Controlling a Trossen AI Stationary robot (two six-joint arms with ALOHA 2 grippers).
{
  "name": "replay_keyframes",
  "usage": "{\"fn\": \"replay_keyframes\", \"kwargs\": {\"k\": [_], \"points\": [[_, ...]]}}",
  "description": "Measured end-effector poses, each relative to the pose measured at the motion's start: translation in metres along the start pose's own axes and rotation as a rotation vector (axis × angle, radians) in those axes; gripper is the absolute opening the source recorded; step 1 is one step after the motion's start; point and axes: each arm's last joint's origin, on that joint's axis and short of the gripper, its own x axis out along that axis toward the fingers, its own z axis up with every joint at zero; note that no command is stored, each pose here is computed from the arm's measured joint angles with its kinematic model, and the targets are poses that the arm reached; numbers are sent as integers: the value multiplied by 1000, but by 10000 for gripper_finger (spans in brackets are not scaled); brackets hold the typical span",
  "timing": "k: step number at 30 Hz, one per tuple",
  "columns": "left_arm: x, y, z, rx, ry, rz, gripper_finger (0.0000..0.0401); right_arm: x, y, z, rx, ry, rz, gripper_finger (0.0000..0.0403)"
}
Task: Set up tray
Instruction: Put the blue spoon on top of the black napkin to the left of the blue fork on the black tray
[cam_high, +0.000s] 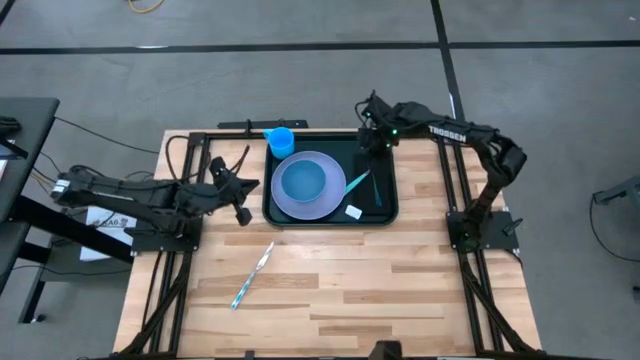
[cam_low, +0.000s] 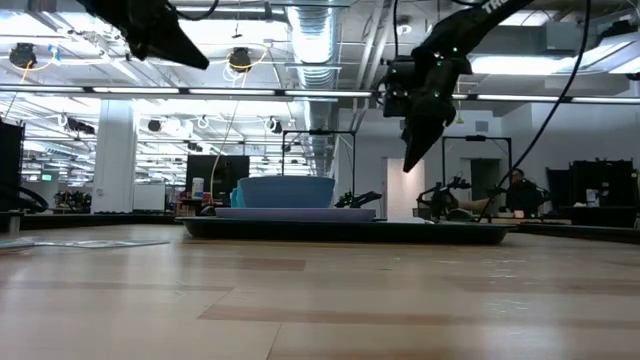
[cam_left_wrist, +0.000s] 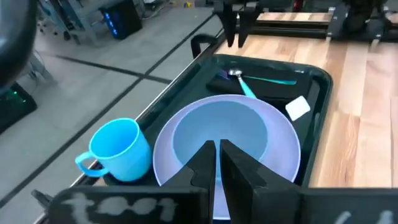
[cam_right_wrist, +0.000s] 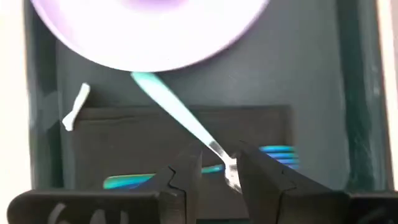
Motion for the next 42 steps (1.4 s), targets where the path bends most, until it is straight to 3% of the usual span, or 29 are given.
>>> {"fn": "replay_keyframes", "kwargs": {"k": [9, 15, 23, 42], "points": [[1, -2, 1, 20, 14, -116, 13, 25, 39, 23, -192, 59, 35, 104], [1, -3, 1, 19, 16, -133, 13, 67, 44, 16, -223, 251, 71, 147], [1, -3, 0, 20, 17, -133, 13, 79, 37, 27, -270, 233, 59, 184], [1, -3, 0, 21, 22, -163, 13, 96, 32, 17, -364, 194, 7, 160]]}}
